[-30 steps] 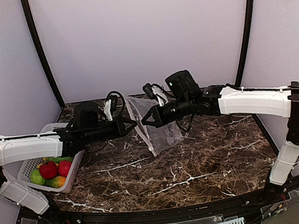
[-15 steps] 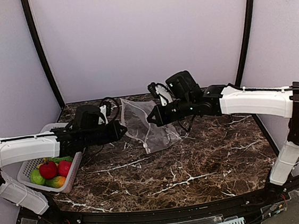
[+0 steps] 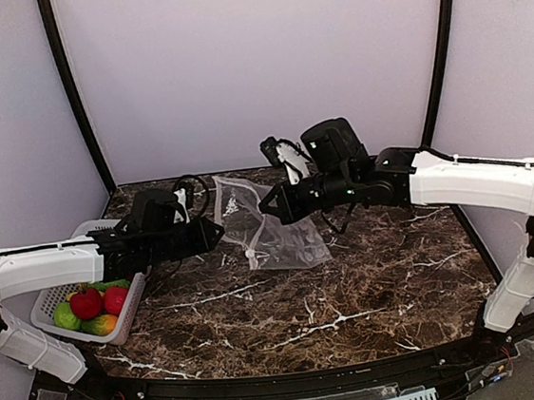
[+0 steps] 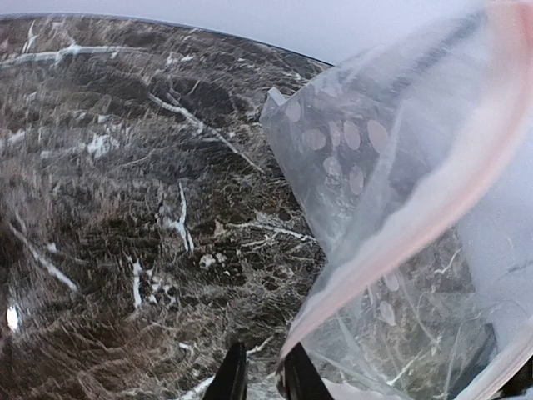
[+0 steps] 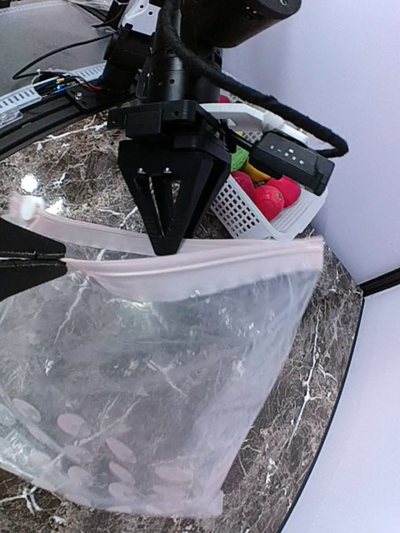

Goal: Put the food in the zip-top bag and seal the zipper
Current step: Open the zipper food storage bag at the center of the board.

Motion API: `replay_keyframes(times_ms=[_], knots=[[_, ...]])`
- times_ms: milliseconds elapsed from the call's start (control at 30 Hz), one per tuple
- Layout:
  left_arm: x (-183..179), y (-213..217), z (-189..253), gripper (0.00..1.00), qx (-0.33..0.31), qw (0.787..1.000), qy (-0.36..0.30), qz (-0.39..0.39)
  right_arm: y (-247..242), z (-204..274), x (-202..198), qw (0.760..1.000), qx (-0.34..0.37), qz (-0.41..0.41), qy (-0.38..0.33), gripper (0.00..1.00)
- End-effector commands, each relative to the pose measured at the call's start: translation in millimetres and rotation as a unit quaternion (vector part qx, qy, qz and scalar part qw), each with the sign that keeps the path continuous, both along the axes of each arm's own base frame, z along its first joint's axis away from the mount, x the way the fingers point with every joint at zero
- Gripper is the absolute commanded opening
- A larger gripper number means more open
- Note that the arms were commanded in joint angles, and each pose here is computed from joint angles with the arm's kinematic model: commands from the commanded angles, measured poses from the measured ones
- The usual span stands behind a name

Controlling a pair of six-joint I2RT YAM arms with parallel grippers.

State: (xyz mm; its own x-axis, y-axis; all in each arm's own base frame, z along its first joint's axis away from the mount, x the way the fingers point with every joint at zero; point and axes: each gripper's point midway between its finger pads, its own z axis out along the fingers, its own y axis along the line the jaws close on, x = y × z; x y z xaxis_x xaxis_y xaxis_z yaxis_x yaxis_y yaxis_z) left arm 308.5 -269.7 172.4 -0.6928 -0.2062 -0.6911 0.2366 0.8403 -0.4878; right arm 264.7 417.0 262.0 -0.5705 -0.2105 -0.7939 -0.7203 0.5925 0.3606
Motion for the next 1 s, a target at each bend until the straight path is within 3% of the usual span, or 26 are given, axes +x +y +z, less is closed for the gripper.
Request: replay_keyframes(times_ms=[0, 100, 233, 433, 700, 967], knots=[[-6, -24, 36, 0.32, -0.072, 0.995, -0.046, -0.057, 8, -4, -5, 1.000, -0.004, 0.009, -0.014, 0.00], [-10, -40, 46, 0.49, -0.099, 0.989, -0.051, -0.095, 14, -8, -9, 1.000, -0.004, 0.015, -0.010, 0.00], [-8, -52, 46, 0.65, -0.113, 0.986, -0.049, -0.113, 19, -9, -12, 1.000, -0.003, 0.020, -0.010, 0.00], [1, -56, 42, 0.75, -0.110, 0.988, -0.044, -0.102, 21, -9, -12, 1.000, -0.007, 0.020, -0.016, 0.00], [25, -18, 17, 0.75, -0.027, 0.999, -0.032, 0.015, 20, -16, -11, 0.999, -0.024, 0.005, -0.027, 0.00], [22, 3, -18, 0.50, 0.024, 0.998, -0.001, 0.051, 3, -20, 6, 0.996, -0.040, -0.070, -0.029, 0.00]])
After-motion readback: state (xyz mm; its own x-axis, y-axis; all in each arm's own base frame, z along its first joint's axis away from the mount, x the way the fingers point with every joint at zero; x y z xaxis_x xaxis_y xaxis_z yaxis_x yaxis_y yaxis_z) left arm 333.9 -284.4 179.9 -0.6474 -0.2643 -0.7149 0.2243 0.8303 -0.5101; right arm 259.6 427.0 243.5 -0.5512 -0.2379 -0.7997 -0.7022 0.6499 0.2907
